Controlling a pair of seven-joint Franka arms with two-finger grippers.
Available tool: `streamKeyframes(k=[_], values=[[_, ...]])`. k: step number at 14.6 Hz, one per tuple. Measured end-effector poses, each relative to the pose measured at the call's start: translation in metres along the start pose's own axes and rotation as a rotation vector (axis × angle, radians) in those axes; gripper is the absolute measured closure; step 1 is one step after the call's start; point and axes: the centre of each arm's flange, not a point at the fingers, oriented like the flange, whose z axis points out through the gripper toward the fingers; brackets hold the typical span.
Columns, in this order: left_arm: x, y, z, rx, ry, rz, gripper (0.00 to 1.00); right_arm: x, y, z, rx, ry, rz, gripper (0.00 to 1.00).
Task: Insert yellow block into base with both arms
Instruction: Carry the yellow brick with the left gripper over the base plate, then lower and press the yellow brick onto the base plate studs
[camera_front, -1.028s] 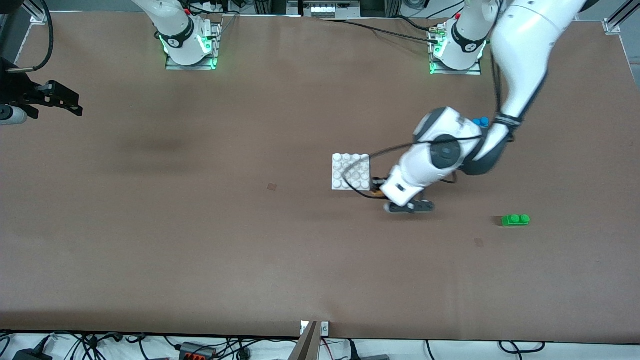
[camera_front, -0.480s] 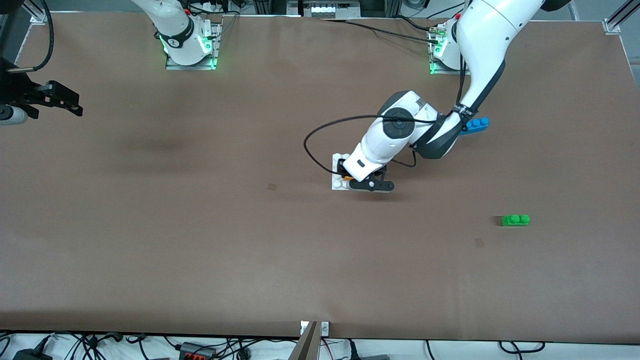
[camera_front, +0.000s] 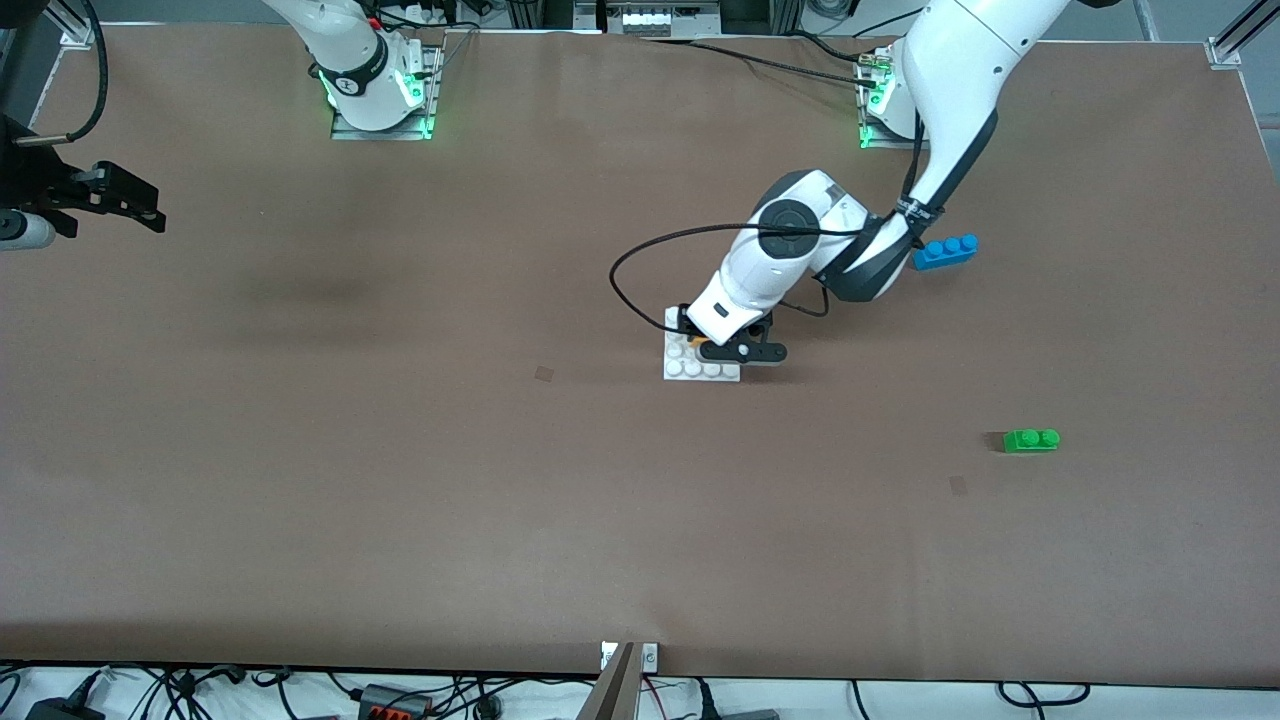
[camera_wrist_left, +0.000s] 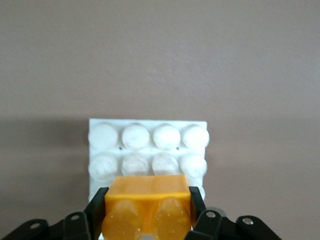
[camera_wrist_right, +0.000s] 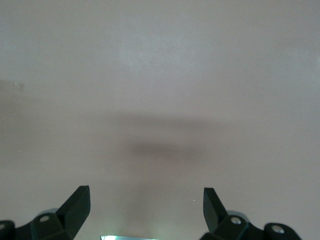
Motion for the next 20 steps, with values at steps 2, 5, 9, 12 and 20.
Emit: streamKeyframes(k=[2,5,9,12,20], values=[[-0.011,0.011,0.004,0.012,-0.002,-0.005,0.32,0.0,0.0,0.0,0.0,0.0,0.0,0.0],[-0.015,0.015,0.002,0.047,0.025,0.02,0.32,0.0,0.0,0.0,0.0,0.0,0.0,0.0],[-0.016,0.012,0.002,0.063,0.031,0.022,0.32,0.0,0.0,0.0,0.0,0.0,0.0,0.0],[-0.02,0.011,0.008,0.089,0.042,0.034,0.32,0.0,0.0,0.0,0.0,0.0,0.0,0.0],[-0.026,0.01,0.023,0.139,0.09,0.031,0.32,0.0,-0.001,0.0,0.0,-0.001,-0.001,0.0]])
